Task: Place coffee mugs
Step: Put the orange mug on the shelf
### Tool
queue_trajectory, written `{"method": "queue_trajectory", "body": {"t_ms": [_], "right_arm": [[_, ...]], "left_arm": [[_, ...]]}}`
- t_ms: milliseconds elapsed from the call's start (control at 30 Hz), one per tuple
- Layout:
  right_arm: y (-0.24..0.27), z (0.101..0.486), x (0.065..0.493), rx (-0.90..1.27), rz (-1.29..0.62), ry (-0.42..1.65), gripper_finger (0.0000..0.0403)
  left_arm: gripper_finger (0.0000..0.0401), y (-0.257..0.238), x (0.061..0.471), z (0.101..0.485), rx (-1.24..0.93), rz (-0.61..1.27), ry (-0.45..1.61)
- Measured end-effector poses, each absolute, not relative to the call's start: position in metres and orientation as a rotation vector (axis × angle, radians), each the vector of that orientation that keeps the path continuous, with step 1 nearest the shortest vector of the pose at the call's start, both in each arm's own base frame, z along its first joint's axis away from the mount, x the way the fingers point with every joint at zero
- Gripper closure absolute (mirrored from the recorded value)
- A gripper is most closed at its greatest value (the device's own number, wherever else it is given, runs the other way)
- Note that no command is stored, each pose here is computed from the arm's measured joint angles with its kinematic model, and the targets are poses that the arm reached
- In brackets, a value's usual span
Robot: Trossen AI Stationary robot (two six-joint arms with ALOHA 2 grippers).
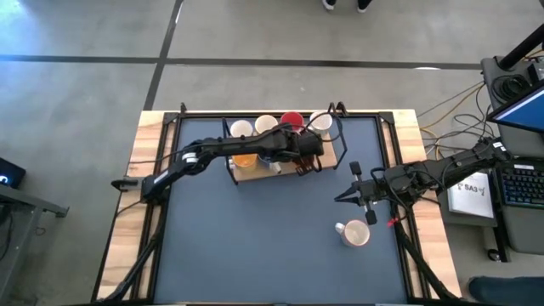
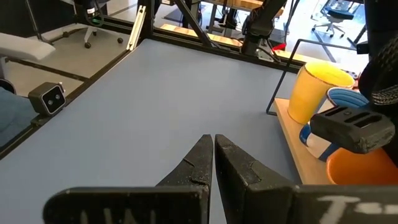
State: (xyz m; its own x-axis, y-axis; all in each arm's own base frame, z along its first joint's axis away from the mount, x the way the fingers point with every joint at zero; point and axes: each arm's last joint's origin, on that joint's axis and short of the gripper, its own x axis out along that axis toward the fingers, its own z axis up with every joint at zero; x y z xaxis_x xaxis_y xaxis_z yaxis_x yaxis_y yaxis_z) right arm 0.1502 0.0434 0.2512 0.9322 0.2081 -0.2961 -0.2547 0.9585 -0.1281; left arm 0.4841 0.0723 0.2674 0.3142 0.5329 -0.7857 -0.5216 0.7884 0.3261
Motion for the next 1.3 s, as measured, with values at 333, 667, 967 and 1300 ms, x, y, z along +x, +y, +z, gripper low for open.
{"method": "queue_trajectory", "body": {"t_ms": [333, 667, 967, 1300], "right_arm": [[0.043, 0.251, 0.15, -0.166, 0.238, 0.284, 0.0394], [0.043, 0.251, 0.15, -0.158, 0.236, 0.285, 0.0394], [0.043, 0.251, 0.15, -0.156, 0.226, 0.286, 0.0394], [0.043, 0.251, 0.15, -0.135, 0.222, 0.288, 0.0394]], "left_arm": [[0.0327, 0.074, 0.485, 0.271, 0.004, 0.699, 1.011], [0.0314, 0.077, 0.489, 0.273, -0.003, 0.701, 0.96], [0.0312, 0.079, 0.495, 0.277, -0.008, 0.705, 0.882], [0.0284, 0.079, 0.499, 0.279, 0.016, 0.689, 0.856]]}}
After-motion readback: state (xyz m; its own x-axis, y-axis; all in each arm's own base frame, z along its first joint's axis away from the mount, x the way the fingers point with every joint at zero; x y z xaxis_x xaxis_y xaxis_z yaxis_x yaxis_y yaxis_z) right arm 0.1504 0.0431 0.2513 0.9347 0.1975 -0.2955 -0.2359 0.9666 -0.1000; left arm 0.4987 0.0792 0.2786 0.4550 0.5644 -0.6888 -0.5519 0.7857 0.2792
